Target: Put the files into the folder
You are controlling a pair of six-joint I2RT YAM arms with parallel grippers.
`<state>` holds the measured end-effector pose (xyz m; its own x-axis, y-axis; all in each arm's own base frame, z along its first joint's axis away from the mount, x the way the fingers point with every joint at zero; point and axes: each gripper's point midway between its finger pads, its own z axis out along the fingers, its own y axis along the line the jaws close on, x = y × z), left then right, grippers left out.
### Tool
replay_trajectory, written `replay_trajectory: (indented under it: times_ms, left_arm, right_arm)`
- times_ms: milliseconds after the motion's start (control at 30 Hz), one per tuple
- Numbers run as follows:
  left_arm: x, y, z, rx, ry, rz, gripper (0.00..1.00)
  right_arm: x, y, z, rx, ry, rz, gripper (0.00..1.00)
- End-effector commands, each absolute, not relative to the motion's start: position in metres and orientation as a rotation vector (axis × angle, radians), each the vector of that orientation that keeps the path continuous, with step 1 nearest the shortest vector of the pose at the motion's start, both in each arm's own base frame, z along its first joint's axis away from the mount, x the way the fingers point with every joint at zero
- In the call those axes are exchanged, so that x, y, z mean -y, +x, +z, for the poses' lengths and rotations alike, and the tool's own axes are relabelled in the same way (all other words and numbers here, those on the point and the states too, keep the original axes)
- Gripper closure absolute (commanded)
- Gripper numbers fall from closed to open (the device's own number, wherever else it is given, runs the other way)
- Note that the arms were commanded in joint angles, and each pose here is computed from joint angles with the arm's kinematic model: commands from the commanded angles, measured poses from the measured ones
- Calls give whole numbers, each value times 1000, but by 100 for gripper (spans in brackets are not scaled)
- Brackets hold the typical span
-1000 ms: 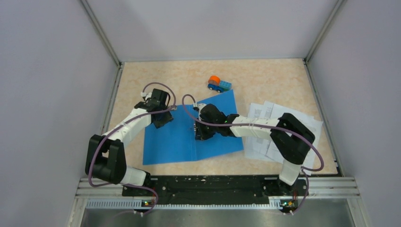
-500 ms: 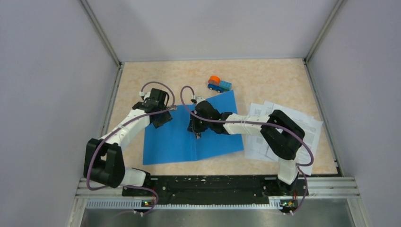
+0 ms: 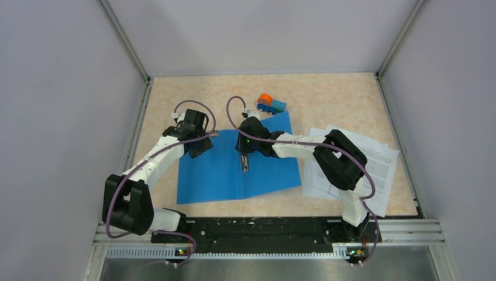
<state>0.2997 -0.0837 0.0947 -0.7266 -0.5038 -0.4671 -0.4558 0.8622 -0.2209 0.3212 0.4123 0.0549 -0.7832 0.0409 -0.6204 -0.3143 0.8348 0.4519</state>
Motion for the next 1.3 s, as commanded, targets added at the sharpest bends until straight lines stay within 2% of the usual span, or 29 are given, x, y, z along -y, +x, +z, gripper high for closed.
replay_trajectory:
  times_ms: [0,167,367,667,767,900,1100,1267]
  left_arm:
    - [90,312,123,-2434,-655,-198,49]
    - [99,316,134,-2413,-610,-269,42]
    - [119,322,154,-2382,-517,-383,35]
    - [181,328,186,-2350,-330,-522,26]
    - [216,329,197,-2342,-245,-599,25]
    - [275,331,203,-2354,-113,-690,25]
    - [371,324,191,-2395,83,-850,28]
    - [434,319,176,-2435,229,-919,27]
  right_arm:
    - [-417,349,67,-2328,-153,715,82]
    - [-418,352,72,-2332,-163,707,79]
    - [-415,353,115,-2276,-199,716,70]
    - [-375,343,191,-2171,-196,668,41]
    - [-335,340,204,-2168,-139,582,34]
    - [-260,333,211,-2162,6,467,31]
    - [-158,306,192,-2188,207,263,29]
    - [-82,286,160,-2235,416,125,22]
